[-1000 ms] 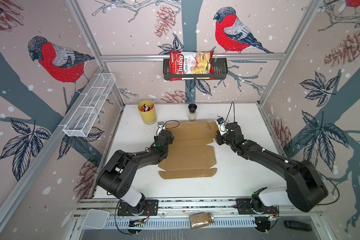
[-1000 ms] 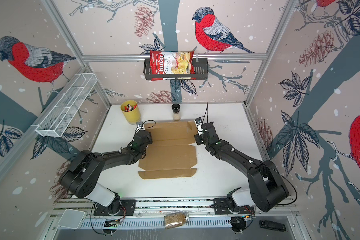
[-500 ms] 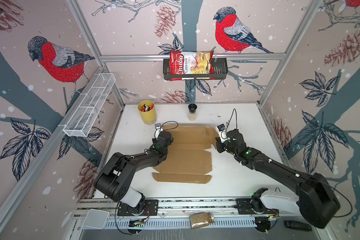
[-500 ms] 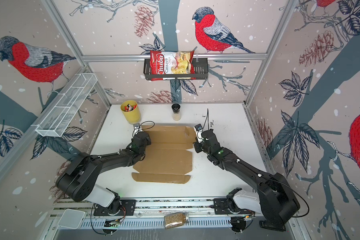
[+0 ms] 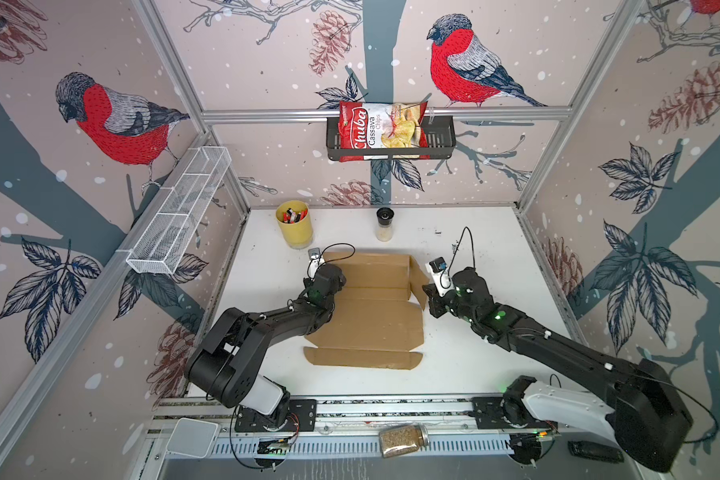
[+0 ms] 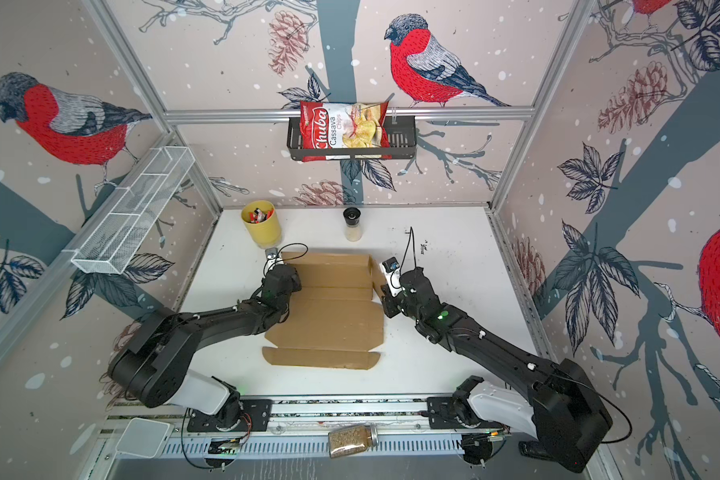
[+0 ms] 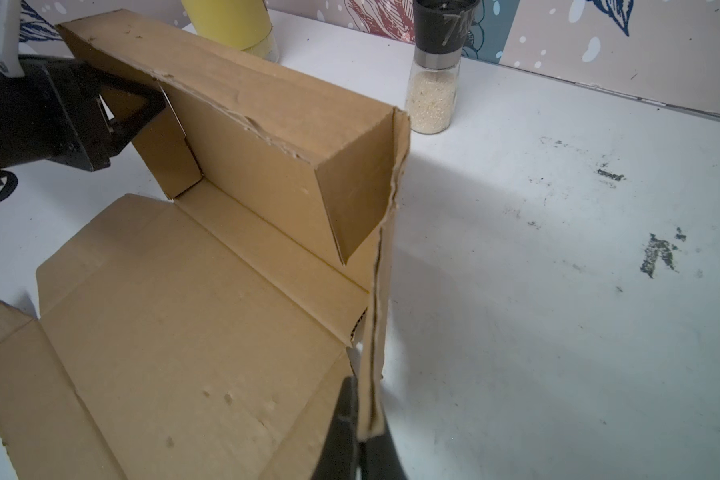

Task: Fold the paper box

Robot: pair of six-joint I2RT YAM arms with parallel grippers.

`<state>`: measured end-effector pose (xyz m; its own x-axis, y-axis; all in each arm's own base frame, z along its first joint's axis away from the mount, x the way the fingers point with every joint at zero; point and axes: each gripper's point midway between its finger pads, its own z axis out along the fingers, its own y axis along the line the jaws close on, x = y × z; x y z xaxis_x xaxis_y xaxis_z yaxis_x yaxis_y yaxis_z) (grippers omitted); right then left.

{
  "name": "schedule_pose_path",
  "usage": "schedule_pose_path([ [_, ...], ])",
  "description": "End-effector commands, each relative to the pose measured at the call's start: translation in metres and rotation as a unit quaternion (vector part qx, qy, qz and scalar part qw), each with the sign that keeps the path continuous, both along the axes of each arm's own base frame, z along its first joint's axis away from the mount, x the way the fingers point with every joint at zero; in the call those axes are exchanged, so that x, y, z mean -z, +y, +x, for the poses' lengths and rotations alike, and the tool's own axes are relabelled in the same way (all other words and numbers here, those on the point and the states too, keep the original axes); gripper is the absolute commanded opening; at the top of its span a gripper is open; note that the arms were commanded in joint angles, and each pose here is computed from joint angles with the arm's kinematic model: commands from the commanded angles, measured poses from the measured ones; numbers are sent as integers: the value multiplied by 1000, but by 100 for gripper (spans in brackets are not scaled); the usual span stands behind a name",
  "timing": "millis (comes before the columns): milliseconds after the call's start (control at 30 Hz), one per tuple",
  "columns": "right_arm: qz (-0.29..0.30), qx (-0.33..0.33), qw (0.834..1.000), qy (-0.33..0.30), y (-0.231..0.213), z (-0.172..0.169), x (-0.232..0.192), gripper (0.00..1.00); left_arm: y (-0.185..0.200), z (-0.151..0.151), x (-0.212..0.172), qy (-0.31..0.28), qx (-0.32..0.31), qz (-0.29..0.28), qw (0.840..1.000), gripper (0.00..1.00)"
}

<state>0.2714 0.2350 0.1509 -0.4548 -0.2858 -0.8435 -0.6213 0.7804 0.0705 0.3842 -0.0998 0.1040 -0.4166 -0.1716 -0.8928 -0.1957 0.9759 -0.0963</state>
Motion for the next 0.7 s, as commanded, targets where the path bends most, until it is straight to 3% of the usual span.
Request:
schedule_pose_path([
  [0,29,-4,1000,-10,17,9,-15,4,-1,-2,2,8,-4,-8,1000,0],
  [133,35,3,999,-5,32,16,-19,6,-5,-2,3,8,2,-9,1000,0],
  [400,12,40,999,-8,31,16,17,9,-5,-5,8,10,0,-10,1000,0],
  [667,24,4,999,-20,36,18,13,20,-8,-3,6,3,23,14,1000,0],
])
